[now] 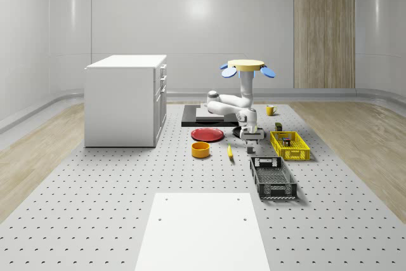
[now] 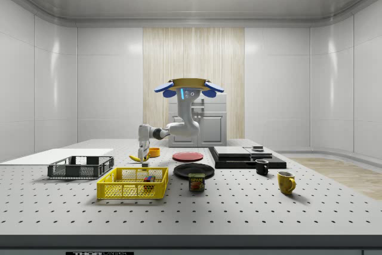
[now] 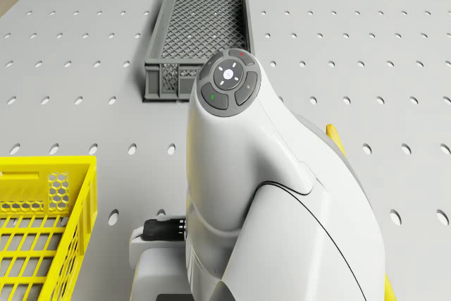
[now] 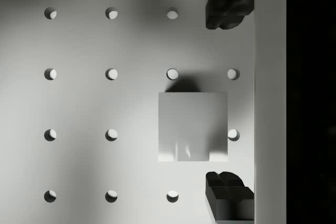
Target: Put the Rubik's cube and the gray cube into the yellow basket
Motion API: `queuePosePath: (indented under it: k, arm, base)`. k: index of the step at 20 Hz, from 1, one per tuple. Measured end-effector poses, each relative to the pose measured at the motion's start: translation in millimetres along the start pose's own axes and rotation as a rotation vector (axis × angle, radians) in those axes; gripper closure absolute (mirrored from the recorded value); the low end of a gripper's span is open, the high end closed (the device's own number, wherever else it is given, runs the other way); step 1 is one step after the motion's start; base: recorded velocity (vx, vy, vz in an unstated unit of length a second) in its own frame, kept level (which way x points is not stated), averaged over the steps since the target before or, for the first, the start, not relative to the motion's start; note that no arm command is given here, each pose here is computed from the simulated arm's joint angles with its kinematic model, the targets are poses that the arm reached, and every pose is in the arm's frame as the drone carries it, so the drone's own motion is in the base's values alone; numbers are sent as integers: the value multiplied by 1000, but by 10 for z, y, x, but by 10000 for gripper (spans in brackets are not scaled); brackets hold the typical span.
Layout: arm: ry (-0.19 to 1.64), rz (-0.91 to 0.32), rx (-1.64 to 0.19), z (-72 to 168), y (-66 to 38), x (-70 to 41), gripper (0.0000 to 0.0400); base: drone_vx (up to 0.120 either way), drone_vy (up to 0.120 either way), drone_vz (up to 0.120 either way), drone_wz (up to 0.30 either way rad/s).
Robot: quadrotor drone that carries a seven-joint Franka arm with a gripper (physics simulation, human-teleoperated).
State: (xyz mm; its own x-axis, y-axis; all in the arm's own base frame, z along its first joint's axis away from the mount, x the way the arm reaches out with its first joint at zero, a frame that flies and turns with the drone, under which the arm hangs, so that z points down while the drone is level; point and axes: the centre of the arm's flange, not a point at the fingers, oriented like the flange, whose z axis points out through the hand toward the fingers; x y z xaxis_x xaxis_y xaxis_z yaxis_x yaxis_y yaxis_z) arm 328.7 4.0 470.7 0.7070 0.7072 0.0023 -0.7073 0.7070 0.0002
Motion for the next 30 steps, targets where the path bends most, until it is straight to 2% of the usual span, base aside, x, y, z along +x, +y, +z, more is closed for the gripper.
queuePosePath:
  k: [3, 21, 30]
  arm:
    - [0, 0, 0, 0, 0, 0, 0]
    - [0, 0, 0, 47, 0, 0, 0]
    - [0, 0, 0, 93, -36, -36, 0]
  base:
    - [0, -80, -120, 0]
    - [0, -11, 0, 0]
    - [0, 0, 0, 0]
